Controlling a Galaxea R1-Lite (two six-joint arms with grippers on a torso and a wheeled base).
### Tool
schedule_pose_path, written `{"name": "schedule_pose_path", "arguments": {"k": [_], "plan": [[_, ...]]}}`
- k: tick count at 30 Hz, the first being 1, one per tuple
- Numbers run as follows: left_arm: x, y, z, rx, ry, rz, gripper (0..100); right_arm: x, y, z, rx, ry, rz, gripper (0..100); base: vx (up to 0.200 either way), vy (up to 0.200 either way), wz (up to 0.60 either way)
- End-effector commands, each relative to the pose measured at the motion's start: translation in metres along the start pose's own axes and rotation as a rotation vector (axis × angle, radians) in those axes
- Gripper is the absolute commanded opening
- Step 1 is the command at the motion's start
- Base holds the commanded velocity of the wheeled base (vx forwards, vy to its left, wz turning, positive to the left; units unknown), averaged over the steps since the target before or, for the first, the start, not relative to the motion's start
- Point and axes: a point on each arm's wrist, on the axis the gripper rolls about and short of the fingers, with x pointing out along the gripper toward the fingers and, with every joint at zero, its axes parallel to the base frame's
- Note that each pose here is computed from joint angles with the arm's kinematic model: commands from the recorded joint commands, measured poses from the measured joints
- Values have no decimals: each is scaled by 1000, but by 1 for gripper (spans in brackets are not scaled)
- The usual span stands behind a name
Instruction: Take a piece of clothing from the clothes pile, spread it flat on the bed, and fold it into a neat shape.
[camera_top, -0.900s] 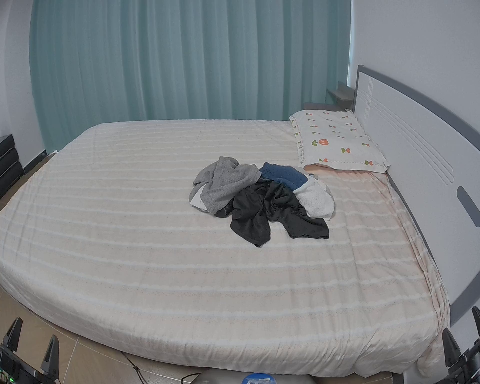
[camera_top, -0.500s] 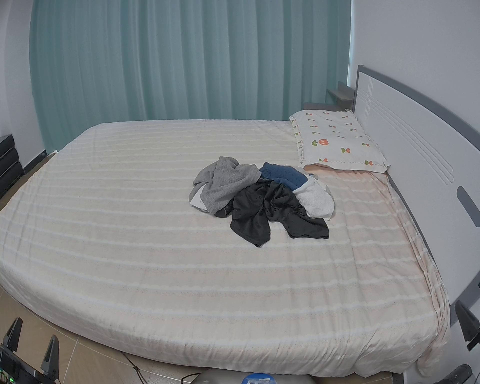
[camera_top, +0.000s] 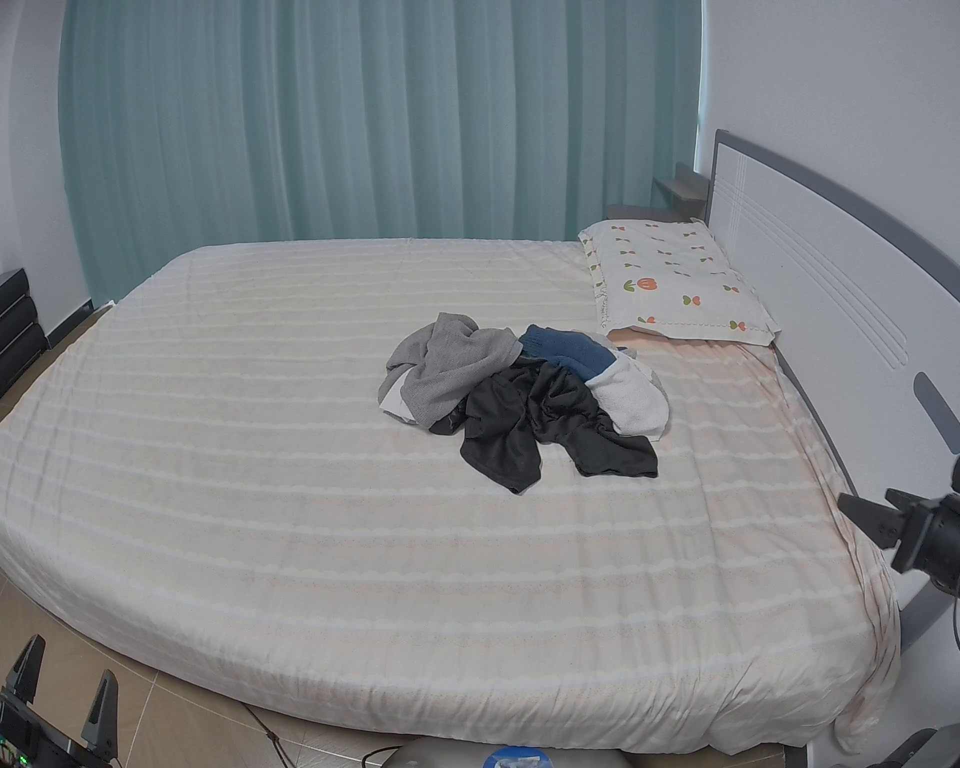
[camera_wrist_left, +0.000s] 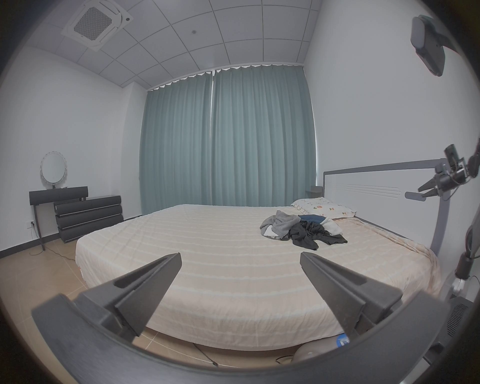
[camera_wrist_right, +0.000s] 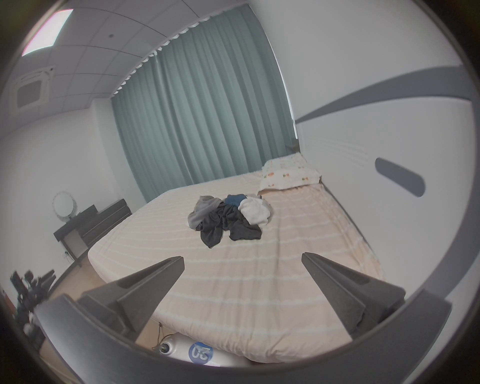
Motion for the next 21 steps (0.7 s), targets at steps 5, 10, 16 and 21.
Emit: {"name": "schedule_pose_path", "arguments": {"k": [5,10,16,21], "plan": [[0,0,-5,-3,0,0,100,298,0,-71,249,211,-153,100,0,0,0],[0,0,-5,-3,0,0,100,336,4,-73,248,231,-171,100,0,0,0],[0,0,-5,-1,0,0,100,381,13,-88,309,218,-196,100,0,0,0],[0,0,-5,-3,0,0,100,404,13,-96,315,195,-221,100,0,0,0]]}}
